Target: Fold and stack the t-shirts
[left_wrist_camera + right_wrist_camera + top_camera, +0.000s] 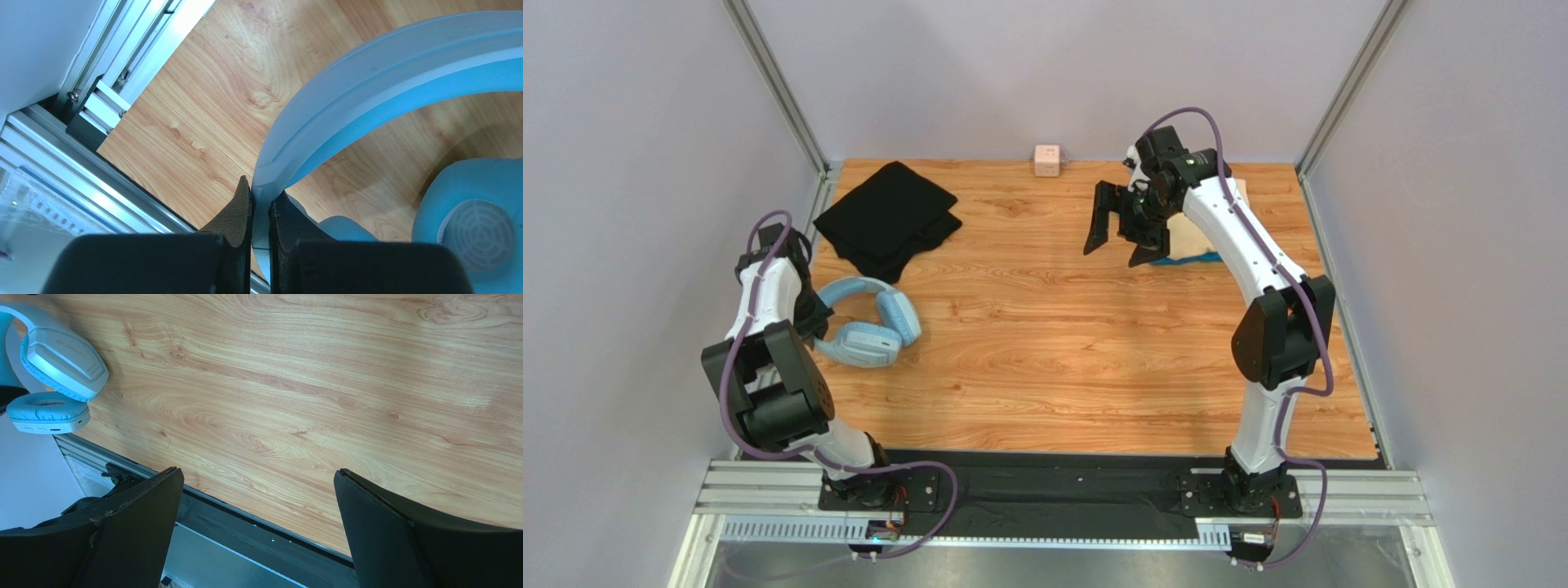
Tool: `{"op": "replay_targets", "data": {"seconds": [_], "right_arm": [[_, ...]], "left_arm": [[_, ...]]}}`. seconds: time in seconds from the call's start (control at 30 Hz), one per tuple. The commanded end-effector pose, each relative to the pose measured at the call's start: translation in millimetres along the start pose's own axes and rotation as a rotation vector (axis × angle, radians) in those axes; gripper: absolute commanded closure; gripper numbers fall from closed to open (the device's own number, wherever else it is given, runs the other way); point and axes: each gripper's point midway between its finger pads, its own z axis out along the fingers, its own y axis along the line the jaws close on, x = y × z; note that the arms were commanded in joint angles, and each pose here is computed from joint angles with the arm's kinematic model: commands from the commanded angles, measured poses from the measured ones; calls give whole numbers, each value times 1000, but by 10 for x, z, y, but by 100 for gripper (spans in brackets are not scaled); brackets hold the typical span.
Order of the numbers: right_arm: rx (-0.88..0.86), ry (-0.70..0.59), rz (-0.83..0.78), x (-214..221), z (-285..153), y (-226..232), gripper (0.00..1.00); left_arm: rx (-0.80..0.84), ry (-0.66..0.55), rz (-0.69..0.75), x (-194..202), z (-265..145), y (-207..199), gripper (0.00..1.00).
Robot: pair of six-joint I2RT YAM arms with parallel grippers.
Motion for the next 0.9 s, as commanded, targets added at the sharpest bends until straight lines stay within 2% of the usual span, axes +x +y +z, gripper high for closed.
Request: {"op": "replay_targets", "data": {"seconds": [0.0,0.17,0.43,0.5,0.63,0.7,0.77,0.8,0.87], "right_arm": [[-39,1,1,30,-94,59,0],[-115,48,40,110,-43,174,0],[-113,74,50,174,56,120,0],[-112,79,50,181,82,108,0],[-105,90,52,204,124,77,0],[-105,90,51,206,141,69,0],[-118,91,49,218,134,87,0],[-129,87,45,207,132,105,0],[-130,88,47,201,149,105,0]], "left_arm": [[-1,15,-45,-9,15,161,100],[-5,11,-87,-58,11,272,100],[-18,24,-64,-88,55,297,99],[-23,17,-70,-95,42,324,94],[-45,20,-79,-72,21,389,70],[-38,17,-81,-72,-2,383,69],[-5,-7,-89,-94,-66,346,51],[31,-7,-89,-88,-90,289,46],[107,-34,-91,-109,-179,189,45]]}}
